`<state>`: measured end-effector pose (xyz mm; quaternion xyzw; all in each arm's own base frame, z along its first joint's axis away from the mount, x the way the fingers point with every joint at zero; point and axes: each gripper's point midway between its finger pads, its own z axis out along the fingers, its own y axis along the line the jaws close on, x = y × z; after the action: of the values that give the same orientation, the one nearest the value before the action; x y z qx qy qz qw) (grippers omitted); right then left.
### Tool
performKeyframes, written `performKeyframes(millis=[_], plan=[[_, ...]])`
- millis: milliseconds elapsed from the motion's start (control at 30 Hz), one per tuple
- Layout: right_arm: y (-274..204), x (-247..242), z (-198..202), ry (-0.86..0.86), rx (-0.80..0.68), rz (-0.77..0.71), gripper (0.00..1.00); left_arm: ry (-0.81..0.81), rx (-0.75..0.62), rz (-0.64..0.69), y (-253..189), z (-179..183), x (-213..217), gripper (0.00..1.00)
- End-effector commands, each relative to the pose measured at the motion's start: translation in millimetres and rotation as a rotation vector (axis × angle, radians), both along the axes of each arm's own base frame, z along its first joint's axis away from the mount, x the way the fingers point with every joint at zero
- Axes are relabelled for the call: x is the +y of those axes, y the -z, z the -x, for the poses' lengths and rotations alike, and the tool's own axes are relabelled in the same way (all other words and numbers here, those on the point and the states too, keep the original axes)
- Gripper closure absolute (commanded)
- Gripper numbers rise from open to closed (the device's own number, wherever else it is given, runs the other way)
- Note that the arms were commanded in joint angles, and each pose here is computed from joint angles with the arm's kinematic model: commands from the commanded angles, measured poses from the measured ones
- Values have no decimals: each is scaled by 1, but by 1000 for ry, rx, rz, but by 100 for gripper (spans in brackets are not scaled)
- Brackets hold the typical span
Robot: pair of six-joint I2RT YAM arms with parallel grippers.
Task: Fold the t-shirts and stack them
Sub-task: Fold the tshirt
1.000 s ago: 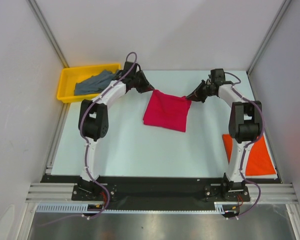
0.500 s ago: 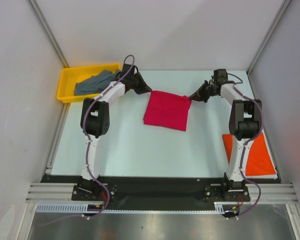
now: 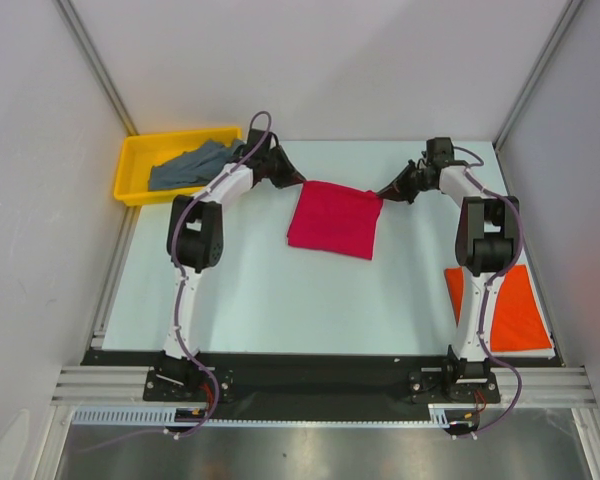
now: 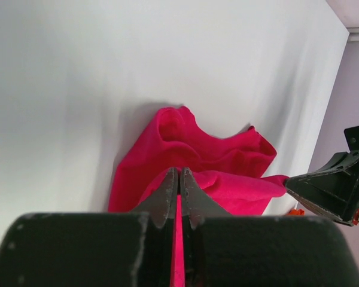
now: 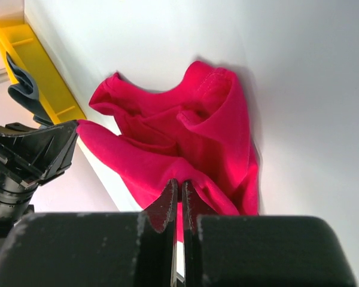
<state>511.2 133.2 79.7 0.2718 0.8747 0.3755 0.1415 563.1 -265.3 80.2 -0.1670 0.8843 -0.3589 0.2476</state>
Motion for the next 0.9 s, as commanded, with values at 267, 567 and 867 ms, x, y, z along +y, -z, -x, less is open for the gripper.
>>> performKeyframes(millis=[267, 567, 867], plan=[[0, -41, -34, 102, -56, 22, 82, 5, -118, 19, -12, -36, 0, 82], [-44, -110, -55, 78, -168, 200, 50, 71, -316, -170, -83, -39, 20, 57], [-54, -18, 10, -123, -309, -44, 62, 329, -352, 107, -90, 42, -31, 62]])
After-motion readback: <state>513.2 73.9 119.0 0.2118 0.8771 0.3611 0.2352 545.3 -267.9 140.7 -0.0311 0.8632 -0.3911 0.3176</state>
